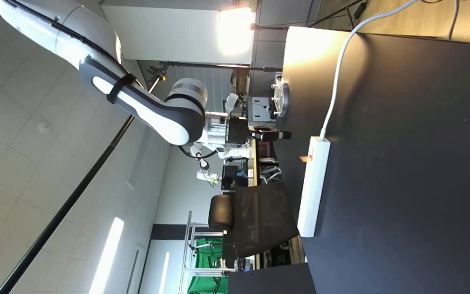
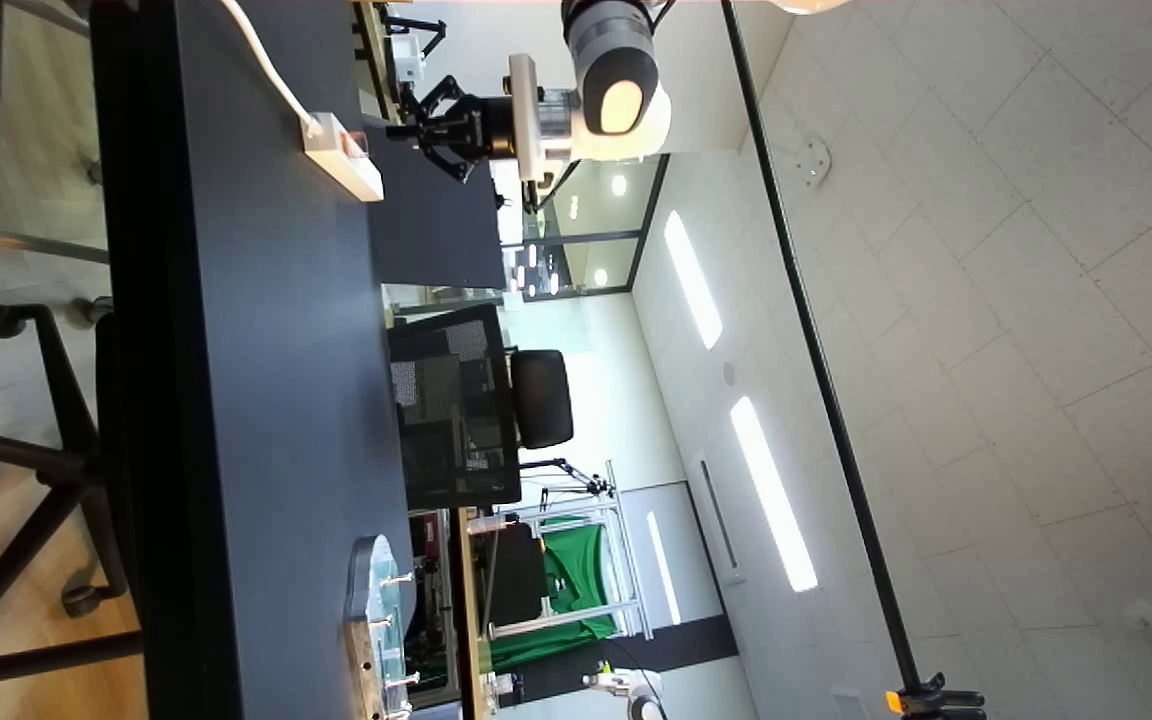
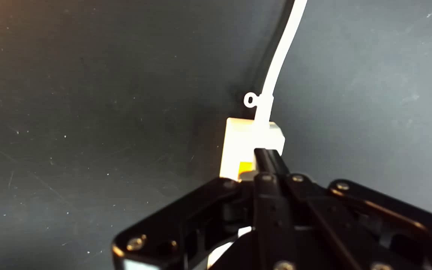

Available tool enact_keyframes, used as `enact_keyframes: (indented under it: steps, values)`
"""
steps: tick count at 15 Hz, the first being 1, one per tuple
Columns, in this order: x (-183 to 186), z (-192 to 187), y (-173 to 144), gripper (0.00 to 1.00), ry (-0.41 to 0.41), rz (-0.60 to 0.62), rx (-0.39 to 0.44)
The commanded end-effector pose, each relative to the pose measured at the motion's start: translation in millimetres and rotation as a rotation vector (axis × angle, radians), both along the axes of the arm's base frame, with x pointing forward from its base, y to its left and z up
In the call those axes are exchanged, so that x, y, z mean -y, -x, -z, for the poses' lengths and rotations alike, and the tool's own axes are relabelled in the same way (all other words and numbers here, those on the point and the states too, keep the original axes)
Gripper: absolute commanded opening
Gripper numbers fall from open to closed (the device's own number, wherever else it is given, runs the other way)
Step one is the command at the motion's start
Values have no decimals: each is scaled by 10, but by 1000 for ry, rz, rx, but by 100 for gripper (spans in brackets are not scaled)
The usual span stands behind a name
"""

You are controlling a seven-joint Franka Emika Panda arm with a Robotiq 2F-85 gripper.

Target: Press the power button of the extension cord.

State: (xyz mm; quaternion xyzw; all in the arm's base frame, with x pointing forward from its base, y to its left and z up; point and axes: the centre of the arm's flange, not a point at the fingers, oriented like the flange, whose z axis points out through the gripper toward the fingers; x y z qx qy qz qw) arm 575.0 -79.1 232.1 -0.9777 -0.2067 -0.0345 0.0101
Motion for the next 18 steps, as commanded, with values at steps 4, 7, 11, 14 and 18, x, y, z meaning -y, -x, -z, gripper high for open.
enact_keyframes:
  steps: [4,7,11,14,18]
  values:
    - [5,30,-27,1,-1,-11,-7]
    - [5,27,-30,1,-1,-12,-7]
    - [1,51,-56,0,5,-10,-4]
    - [-41,210,-111,0,10,-10,-27]
    - [-65,497,-153,0,7,-15,-36]
